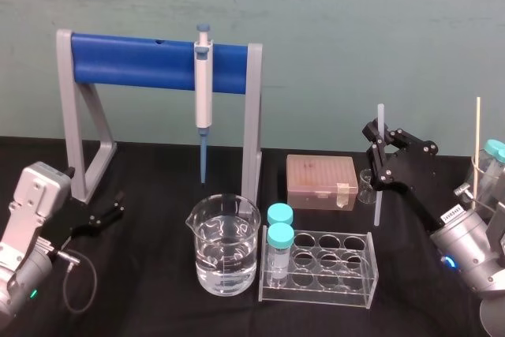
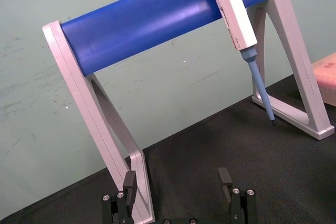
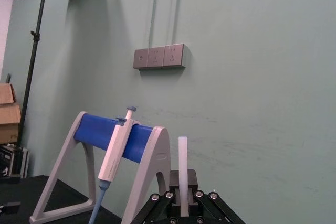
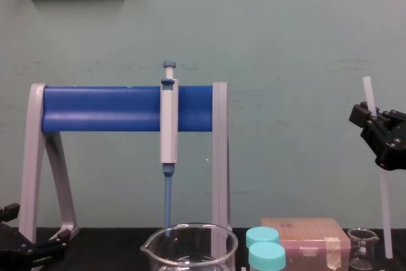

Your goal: Pick up the stirring rod with one hand, then place it down.

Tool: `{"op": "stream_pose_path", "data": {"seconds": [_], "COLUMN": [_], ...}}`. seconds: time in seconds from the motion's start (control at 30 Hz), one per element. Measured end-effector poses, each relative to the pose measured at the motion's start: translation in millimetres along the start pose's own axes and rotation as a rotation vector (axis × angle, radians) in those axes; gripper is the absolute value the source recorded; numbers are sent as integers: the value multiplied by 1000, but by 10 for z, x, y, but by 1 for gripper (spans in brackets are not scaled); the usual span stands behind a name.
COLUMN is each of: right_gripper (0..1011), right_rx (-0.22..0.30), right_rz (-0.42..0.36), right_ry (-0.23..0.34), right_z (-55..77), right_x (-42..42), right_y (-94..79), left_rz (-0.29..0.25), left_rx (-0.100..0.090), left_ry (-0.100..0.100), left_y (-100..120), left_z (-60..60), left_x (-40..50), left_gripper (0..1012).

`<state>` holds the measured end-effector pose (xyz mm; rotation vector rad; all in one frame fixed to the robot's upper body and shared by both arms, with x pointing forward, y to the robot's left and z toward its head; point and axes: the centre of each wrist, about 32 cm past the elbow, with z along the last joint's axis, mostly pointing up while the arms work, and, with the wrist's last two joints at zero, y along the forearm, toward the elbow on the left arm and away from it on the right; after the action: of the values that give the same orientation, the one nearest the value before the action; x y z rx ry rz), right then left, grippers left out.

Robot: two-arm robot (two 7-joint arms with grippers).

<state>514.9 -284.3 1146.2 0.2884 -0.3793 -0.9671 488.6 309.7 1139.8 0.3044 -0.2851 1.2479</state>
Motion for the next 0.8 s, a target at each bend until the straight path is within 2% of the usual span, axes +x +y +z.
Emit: {"op": "stream_pose_path", "data": {"seconds": [0.8], "right_gripper": [71], "right_rx": [0], "right_rz": [0], "right_ry": [0], "right_z": [0], "right_x": [0], "right_y": [0], "left_rz": [0], "left_rx": [0], "left_ry": [0], "left_y": [0], "left_z": [0], "left_x": [0], "left_gripper": [1000]}}
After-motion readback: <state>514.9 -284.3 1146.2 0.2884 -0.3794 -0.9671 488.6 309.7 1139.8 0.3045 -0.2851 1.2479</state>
